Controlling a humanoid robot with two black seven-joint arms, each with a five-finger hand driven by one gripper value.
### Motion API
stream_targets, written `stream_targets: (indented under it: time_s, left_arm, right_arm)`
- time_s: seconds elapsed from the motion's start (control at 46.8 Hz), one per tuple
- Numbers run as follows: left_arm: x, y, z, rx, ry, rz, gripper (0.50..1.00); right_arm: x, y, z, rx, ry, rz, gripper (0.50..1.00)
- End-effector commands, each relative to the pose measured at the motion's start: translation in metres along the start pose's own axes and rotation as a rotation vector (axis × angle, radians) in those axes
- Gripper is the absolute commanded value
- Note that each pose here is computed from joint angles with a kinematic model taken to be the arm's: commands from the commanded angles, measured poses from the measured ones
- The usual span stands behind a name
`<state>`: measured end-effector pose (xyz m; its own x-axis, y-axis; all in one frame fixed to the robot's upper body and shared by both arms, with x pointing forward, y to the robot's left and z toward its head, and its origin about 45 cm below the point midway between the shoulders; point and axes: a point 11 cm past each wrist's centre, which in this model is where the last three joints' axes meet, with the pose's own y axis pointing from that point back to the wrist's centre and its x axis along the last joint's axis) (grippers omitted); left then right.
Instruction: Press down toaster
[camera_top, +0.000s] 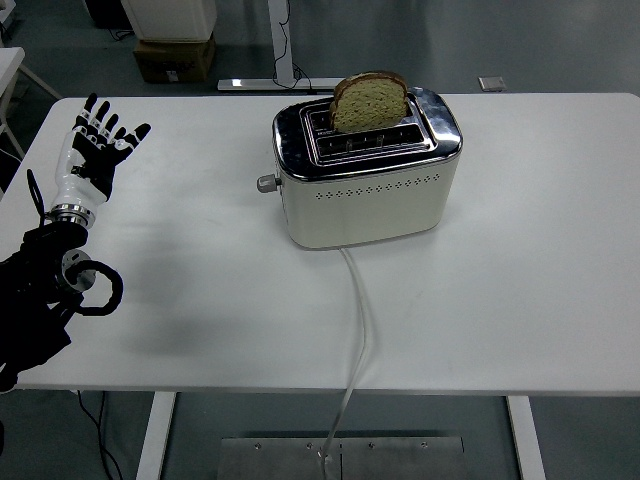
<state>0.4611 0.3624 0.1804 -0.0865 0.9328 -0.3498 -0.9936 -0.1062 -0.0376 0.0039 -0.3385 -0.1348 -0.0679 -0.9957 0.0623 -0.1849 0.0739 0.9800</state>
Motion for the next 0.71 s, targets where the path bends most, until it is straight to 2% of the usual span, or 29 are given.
stream_targets:
  time_s: [0.0,0.684]
  left_arm:
    - [0.0009,-0.0001,0.0003,-0.003,0.012,0.008,1.0]
    - [0.0012,-0.0009,0.0029,-0.005,0.002,0.001,1.0]
  right_arm:
    - [-0.0001,-0.0001,-0.0005,0.001,0.0,-0.001,1.0]
    - [0.0,-0.0001,-0.0005,0.001,0.0,0.001,1.0]
